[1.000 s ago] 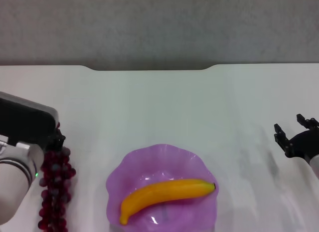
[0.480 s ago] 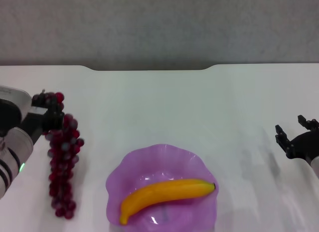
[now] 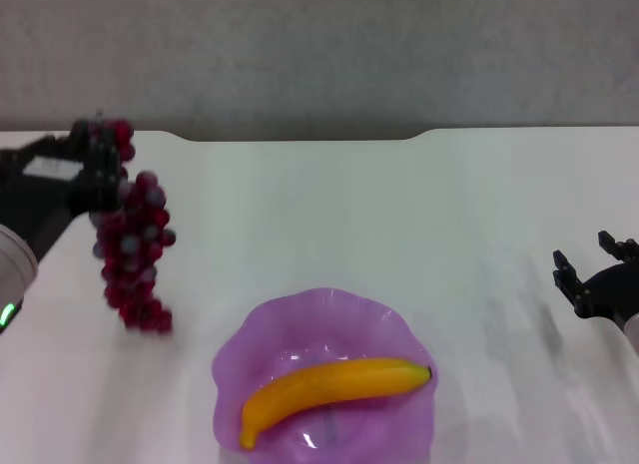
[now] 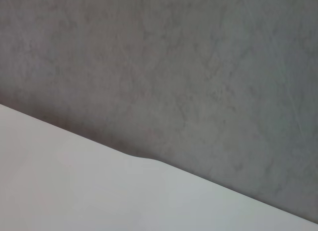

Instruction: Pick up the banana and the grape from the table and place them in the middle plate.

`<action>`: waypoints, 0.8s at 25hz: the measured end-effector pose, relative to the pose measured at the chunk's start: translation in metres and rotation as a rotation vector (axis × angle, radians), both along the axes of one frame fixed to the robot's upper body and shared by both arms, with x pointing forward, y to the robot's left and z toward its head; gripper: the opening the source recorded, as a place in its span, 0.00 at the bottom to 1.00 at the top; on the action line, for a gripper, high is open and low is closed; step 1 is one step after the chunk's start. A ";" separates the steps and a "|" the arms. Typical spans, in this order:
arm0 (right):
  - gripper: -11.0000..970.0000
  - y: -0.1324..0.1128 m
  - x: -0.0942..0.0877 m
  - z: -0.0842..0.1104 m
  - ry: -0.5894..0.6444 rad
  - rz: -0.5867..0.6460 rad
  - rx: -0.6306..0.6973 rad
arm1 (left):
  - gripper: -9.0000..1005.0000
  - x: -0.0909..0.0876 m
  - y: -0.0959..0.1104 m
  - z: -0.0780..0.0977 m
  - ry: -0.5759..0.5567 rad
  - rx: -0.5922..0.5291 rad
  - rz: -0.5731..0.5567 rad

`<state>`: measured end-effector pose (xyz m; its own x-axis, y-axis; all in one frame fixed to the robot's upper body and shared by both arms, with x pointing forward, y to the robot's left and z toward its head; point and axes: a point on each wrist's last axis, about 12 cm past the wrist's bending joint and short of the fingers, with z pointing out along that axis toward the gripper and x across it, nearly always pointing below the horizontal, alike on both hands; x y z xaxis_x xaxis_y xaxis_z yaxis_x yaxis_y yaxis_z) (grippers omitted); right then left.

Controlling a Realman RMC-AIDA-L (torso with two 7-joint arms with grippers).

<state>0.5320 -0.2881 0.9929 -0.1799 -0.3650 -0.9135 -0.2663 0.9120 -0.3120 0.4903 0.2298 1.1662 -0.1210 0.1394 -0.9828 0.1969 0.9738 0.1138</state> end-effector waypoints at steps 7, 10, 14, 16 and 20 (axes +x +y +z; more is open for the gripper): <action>0.64 -0.001 0.000 0.000 0.002 -0.002 -0.004 | 0.19 -0.017 -0.006 0.025 -0.088 -0.058 -0.084; 0.64 -0.002 -0.001 -0.001 0.003 -0.004 -0.007 | 0.19 -0.031 -0.009 0.034 -0.134 -0.114 -0.211; 0.64 -0.002 0.000 0.000 0.002 -0.002 -0.007 | 0.19 -0.036 -0.004 0.037 -0.138 -0.189 -0.327; 0.64 -0.002 0.000 0.000 0.001 -0.002 -0.007 | 0.19 -0.037 -0.003 0.038 -0.131 -0.215 -0.407; 0.64 -0.002 0.001 0.000 0.002 -0.003 -0.007 | 0.19 -0.036 -0.005 0.034 -0.095 -0.221 -0.561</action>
